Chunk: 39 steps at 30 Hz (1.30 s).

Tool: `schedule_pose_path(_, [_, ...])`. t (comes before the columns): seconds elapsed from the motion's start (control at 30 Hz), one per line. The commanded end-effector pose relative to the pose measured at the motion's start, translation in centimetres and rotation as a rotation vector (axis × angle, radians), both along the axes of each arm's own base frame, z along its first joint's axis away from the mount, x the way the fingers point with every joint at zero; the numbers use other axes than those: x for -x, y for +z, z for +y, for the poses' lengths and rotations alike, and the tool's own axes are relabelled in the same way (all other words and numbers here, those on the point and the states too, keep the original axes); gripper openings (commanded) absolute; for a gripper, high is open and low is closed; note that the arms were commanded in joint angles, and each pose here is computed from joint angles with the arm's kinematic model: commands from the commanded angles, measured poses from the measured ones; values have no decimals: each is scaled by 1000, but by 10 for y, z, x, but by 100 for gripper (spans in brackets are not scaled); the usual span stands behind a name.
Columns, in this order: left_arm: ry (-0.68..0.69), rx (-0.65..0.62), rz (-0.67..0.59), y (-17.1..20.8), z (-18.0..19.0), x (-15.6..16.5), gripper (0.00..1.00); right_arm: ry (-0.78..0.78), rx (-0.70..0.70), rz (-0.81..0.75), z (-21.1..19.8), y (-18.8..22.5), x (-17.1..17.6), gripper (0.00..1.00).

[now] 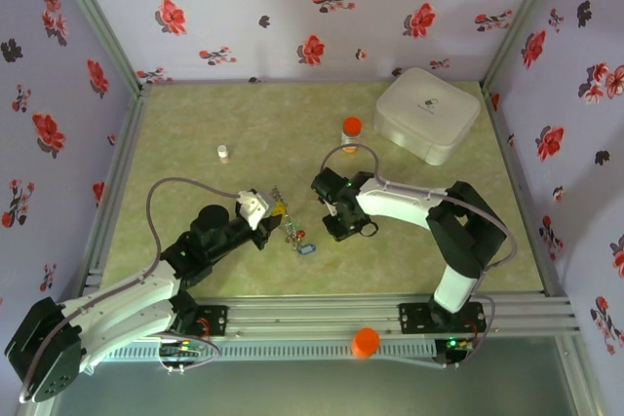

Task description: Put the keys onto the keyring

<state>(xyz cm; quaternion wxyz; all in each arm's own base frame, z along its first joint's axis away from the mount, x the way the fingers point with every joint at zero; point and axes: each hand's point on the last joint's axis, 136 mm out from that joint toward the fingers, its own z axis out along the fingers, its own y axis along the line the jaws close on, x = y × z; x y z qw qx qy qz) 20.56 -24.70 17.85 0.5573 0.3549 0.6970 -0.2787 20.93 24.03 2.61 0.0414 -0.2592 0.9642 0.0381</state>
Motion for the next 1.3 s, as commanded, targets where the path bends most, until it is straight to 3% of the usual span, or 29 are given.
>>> schedule_pose_path(0.0, [-26, 79, -90, 36, -7, 1, 0, 10, 44, 7, -6, -1, -2, 20])
schedule_pose_path(0.23, [-28, 75, -93, 36, -7, 1, 0, 20, 40, 7, -4, -1, -4, 15])
schedule_pose_path(0.53, [-29, 72, -96, 37, -7, 1, 0, 34, 48, 12, -5, 1, -2, 1])
schedule_pose_path(0.67, [-29, 68, -97, 37, -6, 2, 0, 41, 39, -1, -4, 8, -3, 0])
schedule_pose_path(0.97, [-38, 92, -121, 44, -6, 4, 0, 93, 5, -162, -7, 49, -18, 0])
schedule_pose_path(1.27, [-34, 164, -143, 68, -3, 7, 0, 223, -206, -436, 13, 121, -31, 0])
